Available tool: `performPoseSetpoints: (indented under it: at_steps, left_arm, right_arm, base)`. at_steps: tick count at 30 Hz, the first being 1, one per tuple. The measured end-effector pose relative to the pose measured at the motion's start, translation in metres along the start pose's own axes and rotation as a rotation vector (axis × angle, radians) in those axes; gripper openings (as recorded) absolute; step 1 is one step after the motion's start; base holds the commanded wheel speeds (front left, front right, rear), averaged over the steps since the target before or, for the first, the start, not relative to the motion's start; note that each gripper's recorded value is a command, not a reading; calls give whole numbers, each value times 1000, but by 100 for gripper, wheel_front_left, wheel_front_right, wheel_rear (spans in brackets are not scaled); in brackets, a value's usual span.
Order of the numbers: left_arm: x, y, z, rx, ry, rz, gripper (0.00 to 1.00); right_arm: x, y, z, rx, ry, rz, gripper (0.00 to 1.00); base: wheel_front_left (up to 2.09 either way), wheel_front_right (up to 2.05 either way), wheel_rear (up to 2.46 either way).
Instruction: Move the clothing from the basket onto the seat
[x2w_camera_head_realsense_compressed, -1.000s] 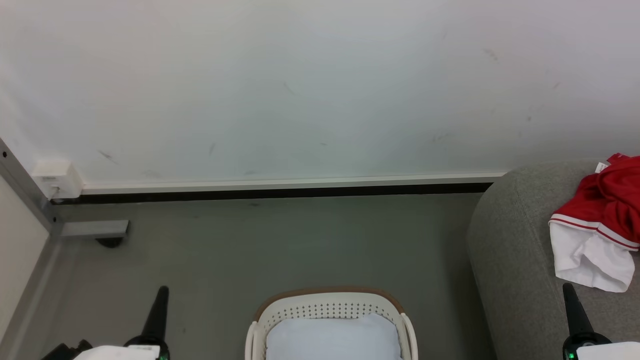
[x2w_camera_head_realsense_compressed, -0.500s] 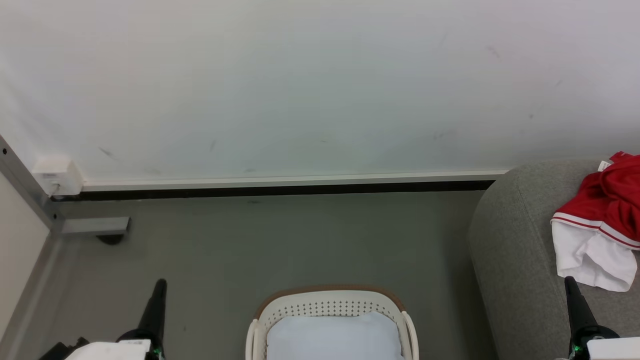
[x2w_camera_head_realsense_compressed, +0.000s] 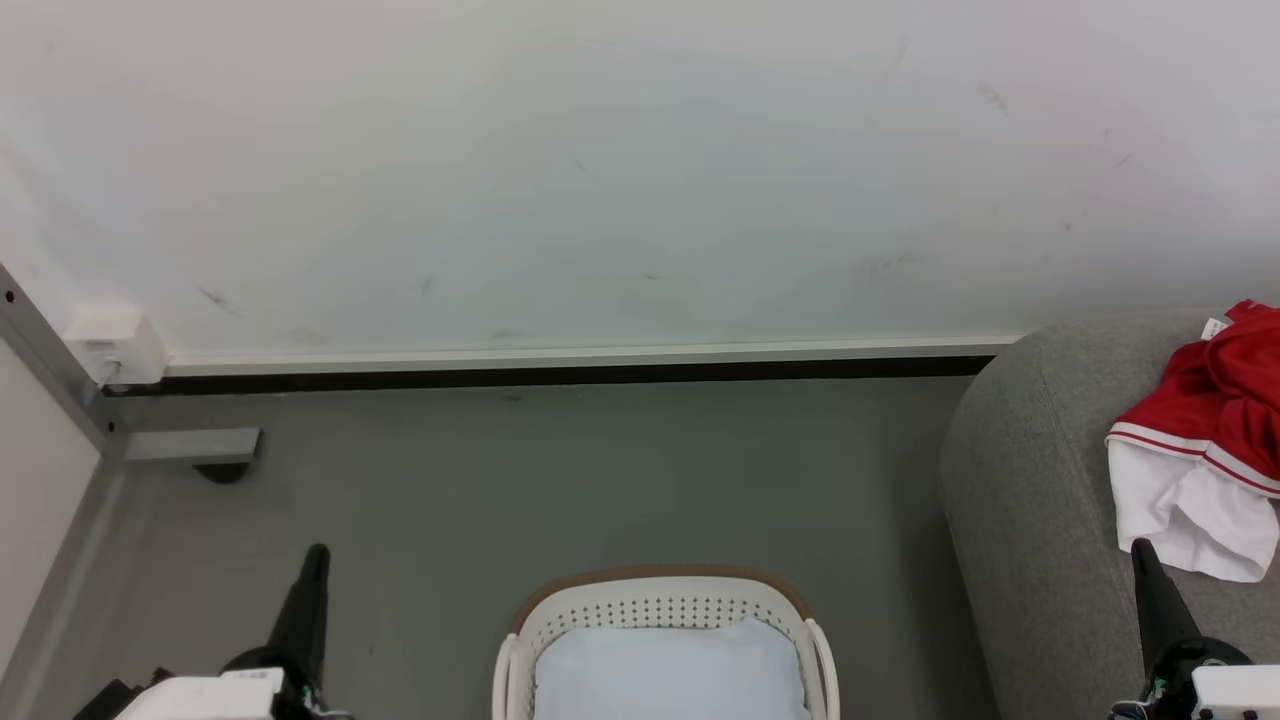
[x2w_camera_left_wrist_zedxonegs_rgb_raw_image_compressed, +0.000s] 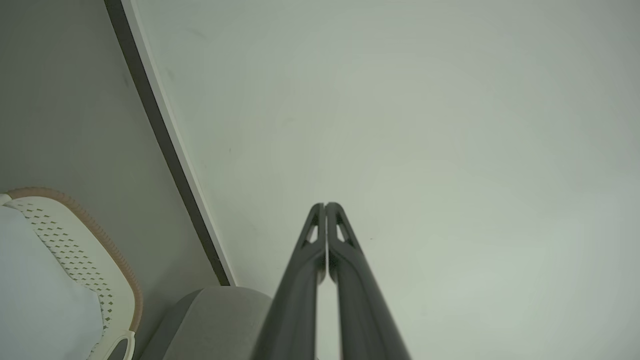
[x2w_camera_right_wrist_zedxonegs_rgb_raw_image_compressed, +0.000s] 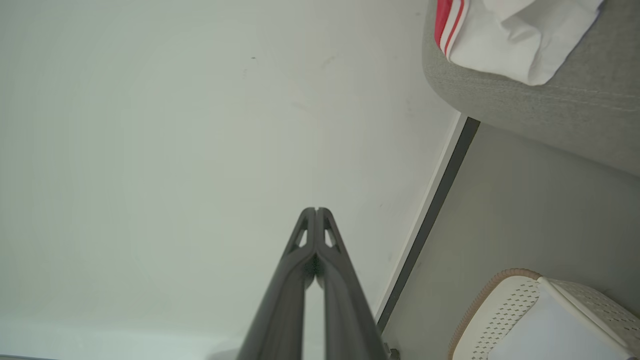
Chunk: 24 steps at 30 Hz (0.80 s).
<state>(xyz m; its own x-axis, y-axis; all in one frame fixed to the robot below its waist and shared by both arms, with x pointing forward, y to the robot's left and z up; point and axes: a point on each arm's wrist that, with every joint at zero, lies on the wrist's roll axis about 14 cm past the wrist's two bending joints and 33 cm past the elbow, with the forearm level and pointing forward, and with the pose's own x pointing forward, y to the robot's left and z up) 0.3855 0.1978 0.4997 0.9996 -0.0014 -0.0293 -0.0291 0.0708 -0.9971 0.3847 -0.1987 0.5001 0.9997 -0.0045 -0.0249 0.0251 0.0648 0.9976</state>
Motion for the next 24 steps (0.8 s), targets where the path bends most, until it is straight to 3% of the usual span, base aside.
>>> performPoseSetpoints:
  at_steps: [11,24]
  left_arm:
    - [2,-4,2,-69,-1,-16,0]
    - [2,-4,2,-69,-1,-17,0]
  right_arm:
    - [2,3,0,72,5,13,0]
    - [3,3,0,72,5,14,0]
  base:
    - [0,0,0]
    - [0,0,0]
